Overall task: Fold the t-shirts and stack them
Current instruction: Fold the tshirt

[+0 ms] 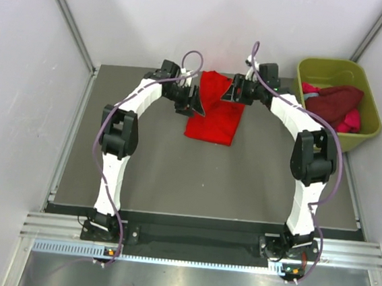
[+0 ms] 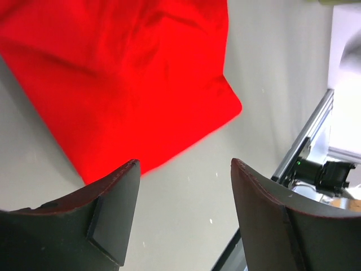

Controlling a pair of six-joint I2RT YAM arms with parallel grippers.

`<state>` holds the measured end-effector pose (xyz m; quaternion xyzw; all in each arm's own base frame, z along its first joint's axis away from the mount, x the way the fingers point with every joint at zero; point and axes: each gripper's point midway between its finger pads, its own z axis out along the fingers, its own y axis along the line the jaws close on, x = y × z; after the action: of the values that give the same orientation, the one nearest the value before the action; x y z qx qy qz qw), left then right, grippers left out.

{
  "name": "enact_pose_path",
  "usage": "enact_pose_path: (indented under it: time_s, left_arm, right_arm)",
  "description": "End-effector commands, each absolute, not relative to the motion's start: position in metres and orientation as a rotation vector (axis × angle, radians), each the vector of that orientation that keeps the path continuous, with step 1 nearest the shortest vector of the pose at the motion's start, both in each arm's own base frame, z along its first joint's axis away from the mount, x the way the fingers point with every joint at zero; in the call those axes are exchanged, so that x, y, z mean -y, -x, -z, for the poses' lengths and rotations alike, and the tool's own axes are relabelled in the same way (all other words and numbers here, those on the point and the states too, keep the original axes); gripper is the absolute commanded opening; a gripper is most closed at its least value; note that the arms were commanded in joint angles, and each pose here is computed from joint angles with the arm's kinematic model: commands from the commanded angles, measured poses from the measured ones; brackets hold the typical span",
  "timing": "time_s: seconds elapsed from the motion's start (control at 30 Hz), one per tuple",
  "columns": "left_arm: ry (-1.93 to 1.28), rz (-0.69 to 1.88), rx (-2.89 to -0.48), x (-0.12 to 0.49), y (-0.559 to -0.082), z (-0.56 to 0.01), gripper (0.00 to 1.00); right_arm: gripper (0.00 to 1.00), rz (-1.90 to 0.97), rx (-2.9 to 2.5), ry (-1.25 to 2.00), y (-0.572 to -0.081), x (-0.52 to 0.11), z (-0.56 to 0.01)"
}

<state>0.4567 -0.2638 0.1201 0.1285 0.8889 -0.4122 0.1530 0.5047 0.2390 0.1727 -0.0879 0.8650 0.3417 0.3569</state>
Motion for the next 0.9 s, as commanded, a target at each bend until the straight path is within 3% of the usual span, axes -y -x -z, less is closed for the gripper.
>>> enact_pose_path:
  time_s: [0.0,0.2,0.67,0.87]
  left_arm:
    - [-0.356,1.275,-2.516,0.274,-0.474,-0.102,0.70]
    - [-0.346,1.309,-2.475,0.285,-0.505,-0.076,0.69]
    - [-0.247,1.431,-2.320,0.306,-0.548,-0.070,0.70]
    - [-0.300,1.392,-2.099,0.311,-0.580,-0.136,0.69]
  right_arm:
    - [0.59,-0.990,-2.259,0.244,-0.489,-0.261,-0.160]
    - [0.58,-1.026,-2.408,0.249,-0.454,-0.261,-0.105]
    - [0.59,-0.942,-2.532,0.352,-0.428,-0.270,-0.057]
    - [0.59,-0.895,-2.564,0.370,-0.423,-0.266,-0.044]
